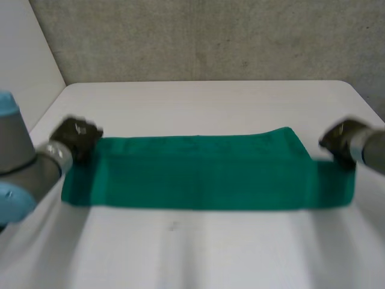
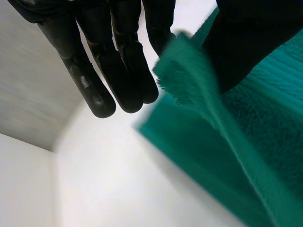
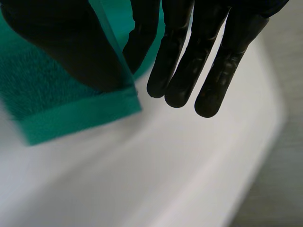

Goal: Fold the towel.

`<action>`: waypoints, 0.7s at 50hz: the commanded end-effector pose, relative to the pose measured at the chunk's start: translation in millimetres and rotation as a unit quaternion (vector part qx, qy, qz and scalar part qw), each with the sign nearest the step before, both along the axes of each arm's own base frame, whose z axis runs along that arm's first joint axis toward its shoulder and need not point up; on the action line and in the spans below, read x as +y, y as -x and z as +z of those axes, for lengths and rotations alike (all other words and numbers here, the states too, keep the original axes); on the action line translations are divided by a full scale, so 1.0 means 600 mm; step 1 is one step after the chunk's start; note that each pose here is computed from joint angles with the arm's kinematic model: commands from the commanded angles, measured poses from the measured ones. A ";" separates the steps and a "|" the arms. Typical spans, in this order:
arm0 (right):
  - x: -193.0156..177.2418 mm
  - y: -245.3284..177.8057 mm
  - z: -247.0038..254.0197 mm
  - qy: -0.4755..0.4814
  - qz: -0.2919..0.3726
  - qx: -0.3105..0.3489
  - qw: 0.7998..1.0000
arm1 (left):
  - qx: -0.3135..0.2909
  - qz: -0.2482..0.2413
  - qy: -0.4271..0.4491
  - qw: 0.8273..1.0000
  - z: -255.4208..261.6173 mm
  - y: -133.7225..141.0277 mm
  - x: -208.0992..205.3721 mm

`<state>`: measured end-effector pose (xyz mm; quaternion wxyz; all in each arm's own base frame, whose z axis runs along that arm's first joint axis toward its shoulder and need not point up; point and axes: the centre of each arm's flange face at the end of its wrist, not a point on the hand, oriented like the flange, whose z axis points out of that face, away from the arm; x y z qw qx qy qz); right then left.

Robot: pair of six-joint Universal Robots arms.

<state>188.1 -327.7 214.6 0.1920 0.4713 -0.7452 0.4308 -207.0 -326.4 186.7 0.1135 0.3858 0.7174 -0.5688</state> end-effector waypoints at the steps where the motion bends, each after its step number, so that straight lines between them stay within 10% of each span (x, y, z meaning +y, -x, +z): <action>1: -0.109 -0.048 0.233 0.334 -0.017 -0.192 0.923 | 0.102 0.023 0.293 0.950 0.222 0.041 -0.097; 6: -0.086 -0.037 0.350 0.461 -0.002 -0.319 0.828 | 0.253 0.002 0.452 0.855 0.365 0.041 -0.070; 8: -0.064 -0.033 0.371 0.474 0.003 -0.324 0.819 | 0.270 0.007 0.452 0.850 0.372 0.034 -0.063; 25: -0.064 -0.051 0.150 0.286 0.016 -0.293 0.912 | 0.234 0.035 0.216 0.947 0.108 0.022 -0.060; 35: -0.072 -0.052 -0.026 0.151 -0.015 -0.263 0.953 | 0.197 0.051 0.097 0.974 -0.037 0.017 -0.032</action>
